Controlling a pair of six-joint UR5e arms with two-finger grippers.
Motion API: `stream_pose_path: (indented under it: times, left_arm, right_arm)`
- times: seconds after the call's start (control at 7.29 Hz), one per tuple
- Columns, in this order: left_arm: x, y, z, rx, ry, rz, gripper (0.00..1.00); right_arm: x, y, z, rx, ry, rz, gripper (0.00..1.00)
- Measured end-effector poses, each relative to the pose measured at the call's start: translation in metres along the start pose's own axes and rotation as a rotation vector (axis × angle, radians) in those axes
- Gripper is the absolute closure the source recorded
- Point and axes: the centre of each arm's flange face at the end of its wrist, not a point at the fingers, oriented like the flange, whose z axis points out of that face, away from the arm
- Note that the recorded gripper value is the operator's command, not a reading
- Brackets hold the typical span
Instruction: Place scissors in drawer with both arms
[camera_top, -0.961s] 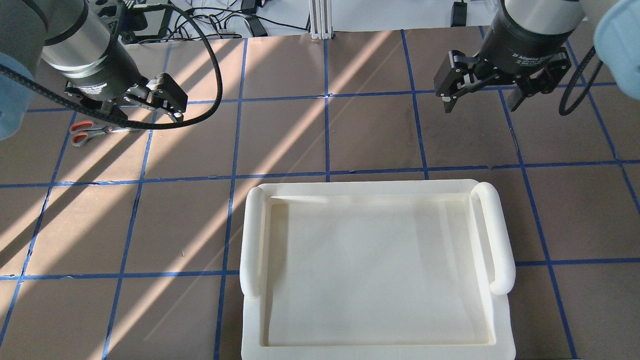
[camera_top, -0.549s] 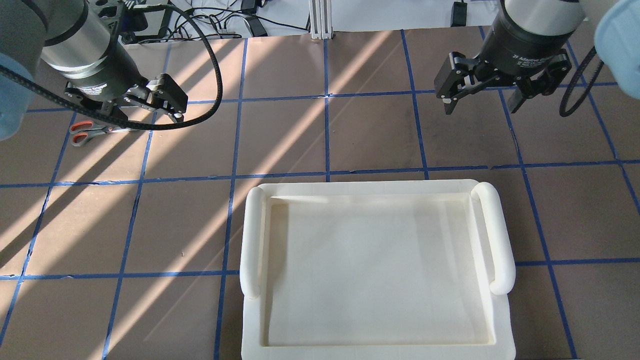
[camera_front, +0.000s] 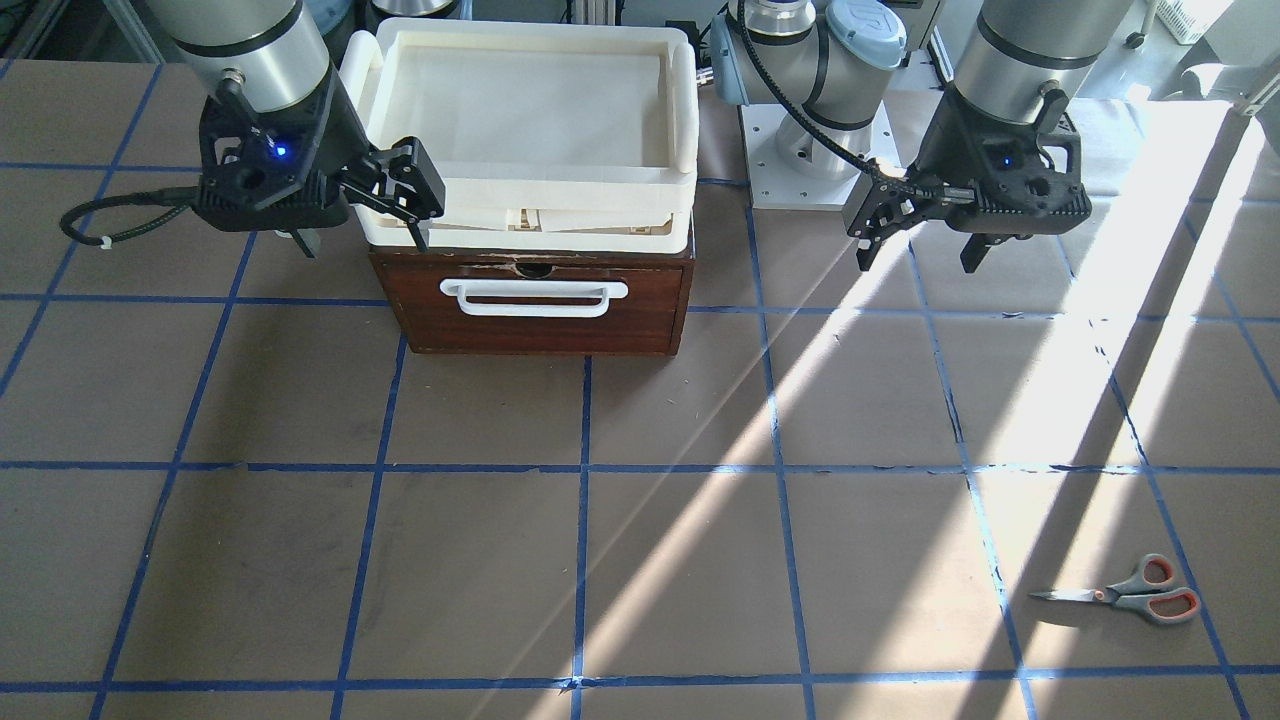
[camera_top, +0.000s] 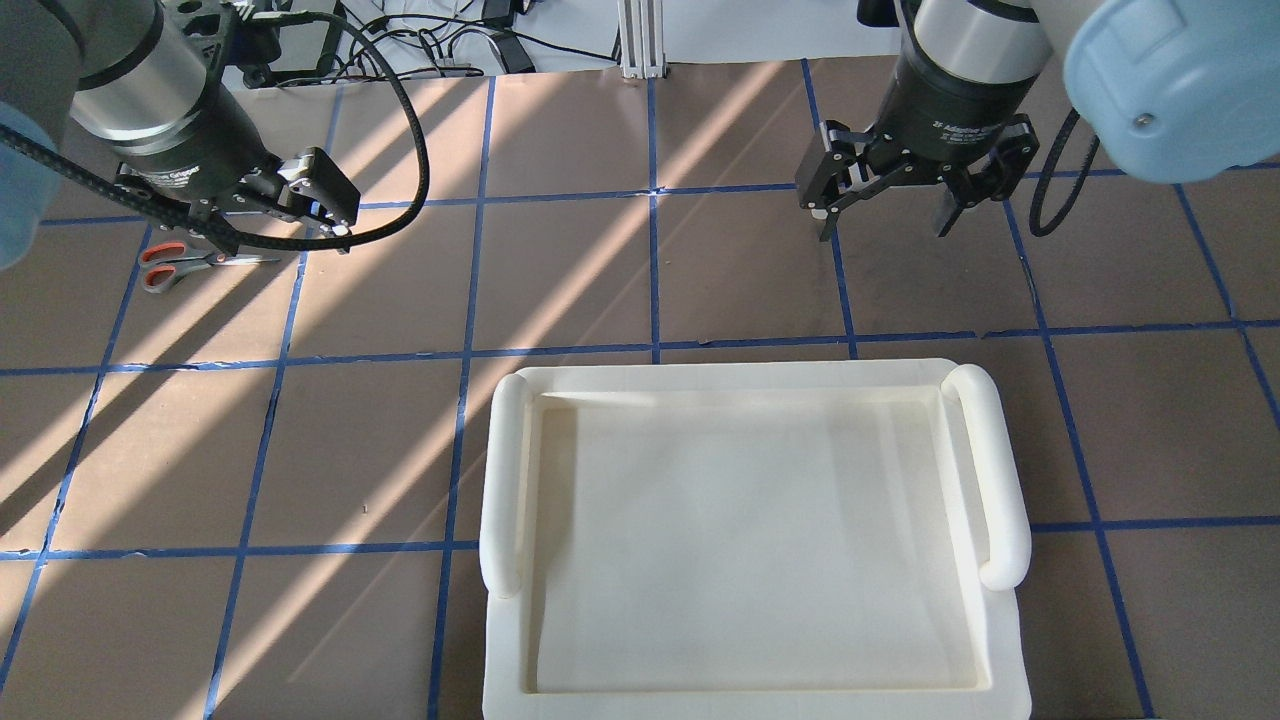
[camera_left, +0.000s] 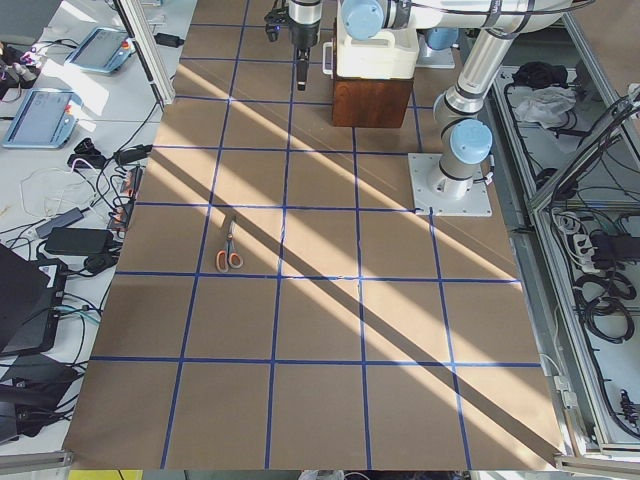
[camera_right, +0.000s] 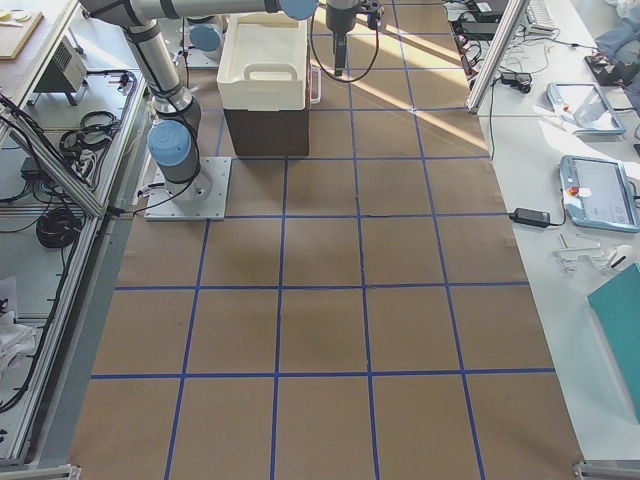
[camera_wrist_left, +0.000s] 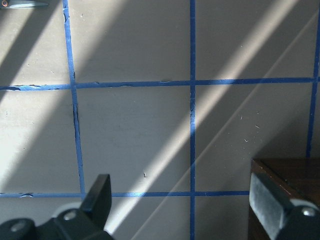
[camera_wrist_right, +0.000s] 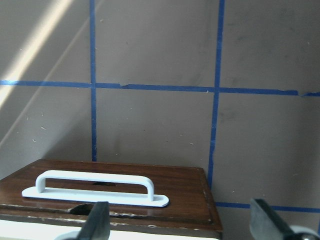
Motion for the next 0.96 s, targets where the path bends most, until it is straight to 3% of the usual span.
stream_pose_path:
  times: [0.14,0.27,0.55,0.69,0.96]
  left_arm:
    - [-0.016,-0.004,0.002,-0.001,0.0,0.027,0.0]
    - [-0.04,-0.009,0.006,-0.006,0.0,0.115,0.0]
    - [-0.103,-0.022,0.024,-0.033,0.007,0.296,0.0]
    - [-0.132,-0.032,0.039,-0.037,0.011,0.419,0.0]
    - [-0.172,-0.053,0.071,-0.031,0.005,0.661,0.0]
  right_arm:
    - [-0.031,-0.006,0.013,-0.001,-0.013,-0.094,0.0]
    - [-0.058,-0.007,0.026,0.0,-0.019,-0.268,0.0]
    - [-0.094,-0.005,0.047,-0.01,-0.097,-0.764,0.0]
    - [-0.1,-0.008,0.059,-0.016,-0.13,-0.957,0.01]
    - [-0.103,-0.02,0.082,-0.037,-0.16,-1.216,0.03]
